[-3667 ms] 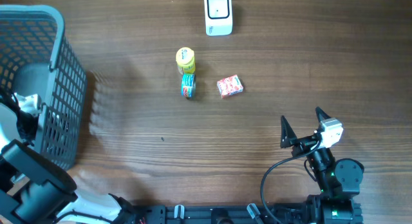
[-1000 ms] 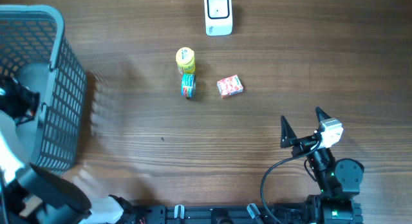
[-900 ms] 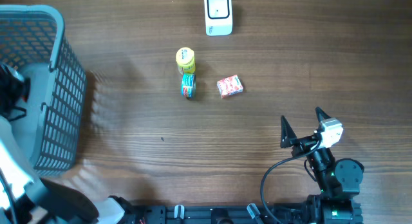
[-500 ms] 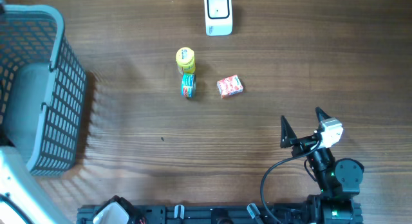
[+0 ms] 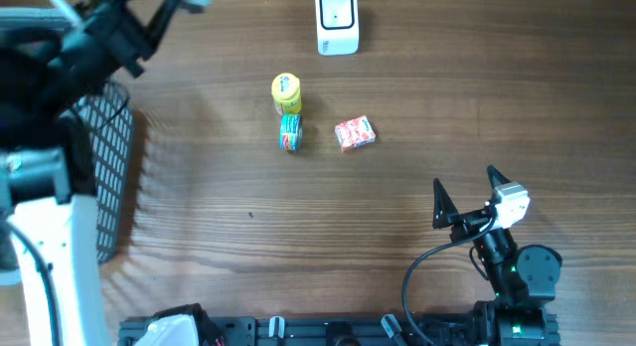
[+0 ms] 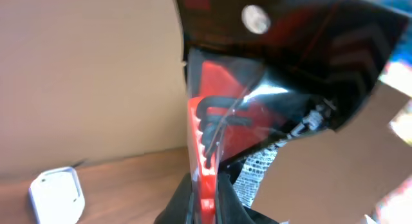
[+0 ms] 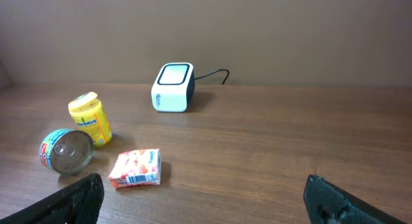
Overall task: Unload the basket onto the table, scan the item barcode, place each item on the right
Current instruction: 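Lift the hex wrench package toward the scanner face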
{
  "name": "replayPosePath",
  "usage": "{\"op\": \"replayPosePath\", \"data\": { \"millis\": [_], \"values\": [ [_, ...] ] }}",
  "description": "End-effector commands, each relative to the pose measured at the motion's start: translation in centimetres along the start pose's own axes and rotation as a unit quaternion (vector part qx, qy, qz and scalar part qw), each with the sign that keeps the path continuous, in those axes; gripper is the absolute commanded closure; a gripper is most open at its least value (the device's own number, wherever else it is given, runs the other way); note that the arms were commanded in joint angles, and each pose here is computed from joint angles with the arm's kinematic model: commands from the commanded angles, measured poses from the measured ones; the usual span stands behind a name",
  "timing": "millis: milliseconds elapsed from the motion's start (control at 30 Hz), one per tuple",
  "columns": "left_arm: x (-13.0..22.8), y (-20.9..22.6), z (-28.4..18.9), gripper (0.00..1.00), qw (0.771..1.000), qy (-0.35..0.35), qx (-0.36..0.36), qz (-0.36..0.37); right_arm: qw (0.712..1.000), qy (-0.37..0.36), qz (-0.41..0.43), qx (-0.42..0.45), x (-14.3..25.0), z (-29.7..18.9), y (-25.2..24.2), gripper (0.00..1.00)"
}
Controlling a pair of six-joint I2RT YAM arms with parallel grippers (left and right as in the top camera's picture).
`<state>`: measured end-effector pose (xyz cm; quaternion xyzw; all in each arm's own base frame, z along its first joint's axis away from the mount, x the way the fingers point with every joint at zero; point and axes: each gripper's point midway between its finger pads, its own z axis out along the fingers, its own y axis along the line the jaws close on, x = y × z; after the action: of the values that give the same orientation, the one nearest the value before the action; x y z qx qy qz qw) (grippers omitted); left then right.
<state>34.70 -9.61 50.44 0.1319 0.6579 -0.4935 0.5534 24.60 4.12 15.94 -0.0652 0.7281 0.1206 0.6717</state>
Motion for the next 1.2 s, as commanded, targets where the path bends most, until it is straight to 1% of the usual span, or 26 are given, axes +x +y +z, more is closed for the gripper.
{"op": "replayPosePath", "data": {
  "millis": [0, 67, 200, 433, 867, 900, 933, 1000, 1033, 1100, 1167],
  "values": [
    [1.2, -4.0, 1.4, 0.96, 0.989, 0.043, 0.114, 0.08, 1.0, -0.002, -0.003, -0.001, -0.1, 0.0, 0.1, 0.0],
    [1.1, -6.1, 1.7, 0.96, 0.976, 0.038, 0.158, 0.146, 1.0, -0.002, -0.003, -0.001, -0.1, 0.0, 0.1, 0.0],
    [0.7, -8.4, 2.1, 0.96, 0.955, 0.01, 0.197, 0.222, 1.0, -0.002, -0.002, -0.001, -0.1, 0.0, 0.1, 0.0],
    [0.9, -8.2, 4.1, 0.96, 0.955, -0.005, 0.207, 0.211, 1.0, -0.002, -0.003, -0.001, -0.1, 0.0, 0.1, 0.0],
    [1.1, -8.4, 4.3, 0.96, 0.954, -0.004, 0.212, 0.21, 1.0, -0.002, -0.003, -0.001, -0.1, 0.0, 0.1, 0.0],
    [0.9, -8.0, 4.5, 0.96, 0.957, -0.009, 0.204, 0.204, 1.0, -0.002, -0.003, -0.001, -0.1, 0.0, 0.1, 0.0],
    [0.5, -7.0, 5.0, 0.96, 0.966, -0.017, 0.184, 0.181, 1.0, -0.002, -0.003, -0.001, -0.1, 0.0, 0.1, 0.0],
    [0.1, -3.5, 6.2, 0.96, 0.987, -0.028, 0.117, 0.109, 1.0, -0.002, -0.002, -0.001, -0.1, 0.0, 0.1, 0.0],
    [0.4, -1.5, 6.7, 0.96, 0.994, -0.027, 0.084, 0.072, 1.0, -0.002, -0.003, -0.001, -0.1, 0.0, 0.1, 0.0],
    [1.4, 1.2, 7.6, 0.96, 0.998, -0.014, 0.052, 0.035, 1.0, -0.002, -0.002, -0.001, -0.1, 0.0, 0.1, 0.0],
    [2.5, 3.2, 8.5, 0.96, 0.999, -0.003, 0.041, 0.019, 1.0, -0.002, -0.003, -0.001, -0.1, 0.0, 0.1, 0.0]
  ]
}}
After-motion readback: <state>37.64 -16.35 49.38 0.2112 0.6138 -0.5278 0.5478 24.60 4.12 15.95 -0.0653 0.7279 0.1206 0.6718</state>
